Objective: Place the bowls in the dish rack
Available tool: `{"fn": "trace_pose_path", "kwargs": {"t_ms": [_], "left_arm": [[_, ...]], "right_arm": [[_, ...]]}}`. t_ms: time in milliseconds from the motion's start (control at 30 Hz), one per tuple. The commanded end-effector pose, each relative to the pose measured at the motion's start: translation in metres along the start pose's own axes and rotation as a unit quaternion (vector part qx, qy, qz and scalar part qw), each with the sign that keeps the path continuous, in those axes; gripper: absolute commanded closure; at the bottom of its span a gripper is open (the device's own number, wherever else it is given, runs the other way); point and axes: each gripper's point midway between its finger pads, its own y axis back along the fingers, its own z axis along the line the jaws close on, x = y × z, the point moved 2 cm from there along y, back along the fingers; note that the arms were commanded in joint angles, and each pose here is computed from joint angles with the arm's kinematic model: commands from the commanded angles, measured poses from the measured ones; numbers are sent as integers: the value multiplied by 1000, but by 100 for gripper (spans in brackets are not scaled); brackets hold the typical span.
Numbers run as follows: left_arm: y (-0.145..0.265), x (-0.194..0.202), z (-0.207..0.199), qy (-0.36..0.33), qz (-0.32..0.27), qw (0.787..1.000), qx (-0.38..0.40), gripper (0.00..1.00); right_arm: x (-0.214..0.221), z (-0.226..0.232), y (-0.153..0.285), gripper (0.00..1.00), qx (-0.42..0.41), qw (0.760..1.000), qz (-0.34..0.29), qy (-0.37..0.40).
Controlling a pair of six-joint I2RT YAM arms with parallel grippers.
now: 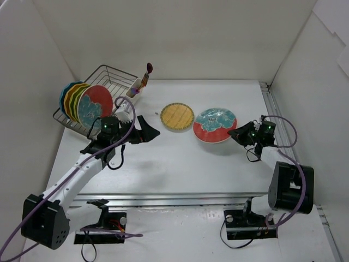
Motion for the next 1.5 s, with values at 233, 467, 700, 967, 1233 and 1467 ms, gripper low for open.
{"fn": "trace_pose_path", "kwargs": {"t_ms": [233,467,700,967,1233,1467], "left_arm": [[-39,-30,-43,-6,-20,996,85,9],[-71,-38,-76,-23,6,988,152,13],[-103,-27,-88,-19,52,983,176,18],[-121,-16,-102,-7,83,975,205,26],[-117,-12,-116,-8,98,969,225,51],[-111,-9,-125,-10,112,965,238,70]], "right_arm": [[1,137,89,100,-262,956,-1,134],[19,143,104,100,-296,941,43,160],[29,155,119,100,-322,926,56,186],[35,157,120,100,-329,922,66,195],[39,154,117,100,-328,921,73,198],[42,152,114,100,-326,920,77,204]]}}
